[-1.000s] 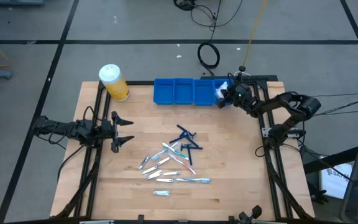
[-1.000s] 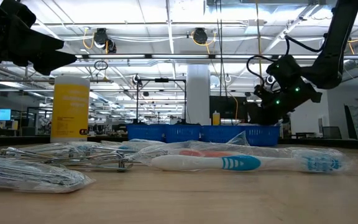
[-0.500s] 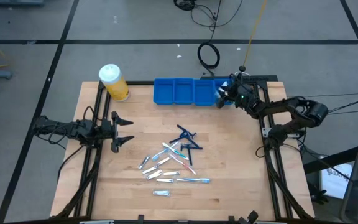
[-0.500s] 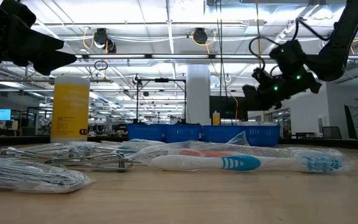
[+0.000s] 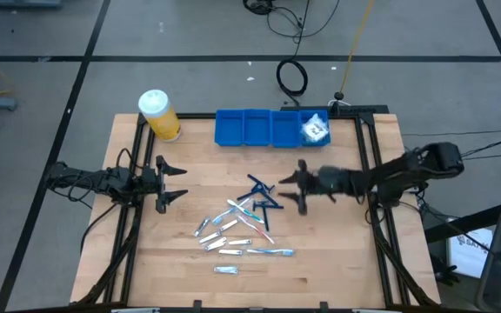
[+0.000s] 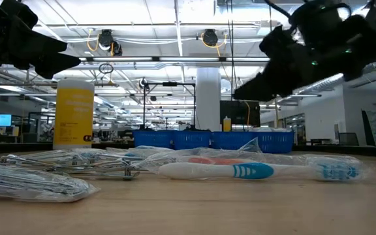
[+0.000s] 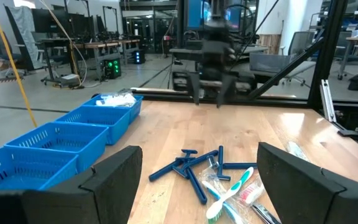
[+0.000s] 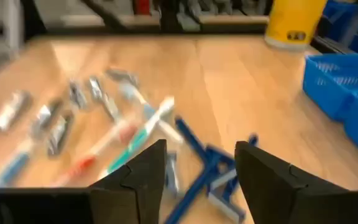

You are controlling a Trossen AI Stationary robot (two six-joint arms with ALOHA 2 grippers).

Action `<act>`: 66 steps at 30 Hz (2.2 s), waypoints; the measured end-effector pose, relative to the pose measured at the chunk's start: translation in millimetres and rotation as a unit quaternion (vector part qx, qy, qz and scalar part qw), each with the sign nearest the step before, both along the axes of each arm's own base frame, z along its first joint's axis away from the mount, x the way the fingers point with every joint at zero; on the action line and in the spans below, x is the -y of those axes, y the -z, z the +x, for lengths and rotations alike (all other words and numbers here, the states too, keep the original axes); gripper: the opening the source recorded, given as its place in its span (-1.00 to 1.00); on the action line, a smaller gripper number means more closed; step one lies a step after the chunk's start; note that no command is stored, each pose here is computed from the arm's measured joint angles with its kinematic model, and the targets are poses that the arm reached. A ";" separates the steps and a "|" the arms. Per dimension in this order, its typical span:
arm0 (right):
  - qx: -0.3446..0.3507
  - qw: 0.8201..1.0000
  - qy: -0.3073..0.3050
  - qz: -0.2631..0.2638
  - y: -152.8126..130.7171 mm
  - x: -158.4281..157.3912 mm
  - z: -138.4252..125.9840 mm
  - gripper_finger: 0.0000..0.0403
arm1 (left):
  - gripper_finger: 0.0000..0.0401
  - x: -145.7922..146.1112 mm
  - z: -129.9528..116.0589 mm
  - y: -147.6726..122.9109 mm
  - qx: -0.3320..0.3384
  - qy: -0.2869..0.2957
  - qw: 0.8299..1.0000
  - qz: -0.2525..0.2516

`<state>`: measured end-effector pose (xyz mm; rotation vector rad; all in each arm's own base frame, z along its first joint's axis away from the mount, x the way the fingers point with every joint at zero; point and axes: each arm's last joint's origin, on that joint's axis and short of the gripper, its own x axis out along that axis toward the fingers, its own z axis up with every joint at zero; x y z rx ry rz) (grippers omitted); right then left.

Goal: Pick & Place Travel size toiletries
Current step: Put the blue razor into the middle right blue basket

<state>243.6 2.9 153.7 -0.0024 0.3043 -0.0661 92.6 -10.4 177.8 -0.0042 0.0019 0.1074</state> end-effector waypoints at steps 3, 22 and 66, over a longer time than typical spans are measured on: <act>-0.038 0.999 0.030 0.001 11.1 -14.7 0.7 -0.15 | 0.55 0.0 0.0 0.0 0.000 0.000 1.000 0.000; -0.123 0.991 0.020 0.049 65.9 -42.0 6.6 -0.18 | 0.55 0.0 0.0 0.0 0.000 0.000 1.000 0.000; -0.123 0.992 -0.006 0.030 53.9 -44.8 23.1 -0.88 | 0.55 0.0 0.0 0.0 0.000 0.000 1.000 0.000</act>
